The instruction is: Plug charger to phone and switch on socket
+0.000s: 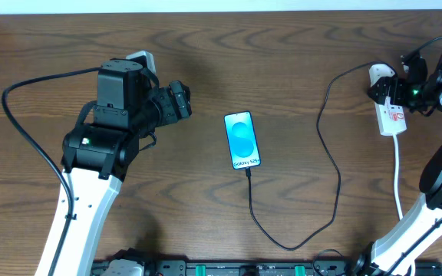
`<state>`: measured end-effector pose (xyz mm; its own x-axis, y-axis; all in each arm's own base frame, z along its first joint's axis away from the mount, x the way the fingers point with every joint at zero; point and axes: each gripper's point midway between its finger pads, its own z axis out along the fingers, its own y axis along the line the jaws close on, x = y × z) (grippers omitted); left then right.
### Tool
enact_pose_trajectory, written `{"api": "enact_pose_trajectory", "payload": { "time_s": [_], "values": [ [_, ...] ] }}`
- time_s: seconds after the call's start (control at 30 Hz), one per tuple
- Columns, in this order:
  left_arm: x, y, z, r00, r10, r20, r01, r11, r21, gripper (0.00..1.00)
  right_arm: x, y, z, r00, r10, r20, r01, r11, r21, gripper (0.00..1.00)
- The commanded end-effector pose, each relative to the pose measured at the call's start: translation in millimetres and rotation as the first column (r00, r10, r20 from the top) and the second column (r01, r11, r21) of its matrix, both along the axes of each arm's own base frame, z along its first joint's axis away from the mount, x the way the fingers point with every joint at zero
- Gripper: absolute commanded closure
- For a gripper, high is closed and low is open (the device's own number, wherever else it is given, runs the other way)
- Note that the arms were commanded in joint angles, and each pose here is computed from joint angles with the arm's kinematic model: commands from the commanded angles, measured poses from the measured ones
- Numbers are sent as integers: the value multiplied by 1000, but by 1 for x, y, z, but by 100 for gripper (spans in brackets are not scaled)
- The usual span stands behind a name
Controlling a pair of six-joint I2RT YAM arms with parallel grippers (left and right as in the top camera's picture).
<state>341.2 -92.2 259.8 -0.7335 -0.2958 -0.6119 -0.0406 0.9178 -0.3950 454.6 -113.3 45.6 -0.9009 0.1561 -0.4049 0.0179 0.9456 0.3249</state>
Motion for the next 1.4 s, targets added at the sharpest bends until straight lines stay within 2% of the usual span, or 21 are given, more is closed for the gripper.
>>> {"api": "enact_pose_trajectory", "payload": {
  "time_s": [0.0, 0.23, 0.37, 0.77, 1.07, 1.37],
  "values": [
    [1, 4, 3, 1000, 2, 13, -3, 1000, 19, 11, -2, -9, -7, 1000, 8, -14, -8, 999, -52, 1],
    [1, 4, 3, 1000, 2, 13, -3, 1000, 19, 11, 2, 1, -1, 1000, 19, 17, -19, 1000, 15, 1],
    [1, 4, 3, 1000, 2, 13, -3, 1000, 19, 11, 3, 4, -4, 1000, -26, 0, 26, 999, 47, 1],
    [1, 4, 3, 1000, 2, 13, -3, 1000, 19, 11, -7, 16, -23, 996, -41, -85, 50, 992, 114, 1],
    [1, 4, 3, 1000, 2, 13, -3, 1000, 19, 11, -6, 21, -23, 997, -24, -76, 33, 992, 119, 1],
    [1, 4, 3, 1000, 2, 13, -3, 1000, 19, 11, -2, 34, -17, 999, -7, -52, 16, 982, 188, 1]
  ]
}}
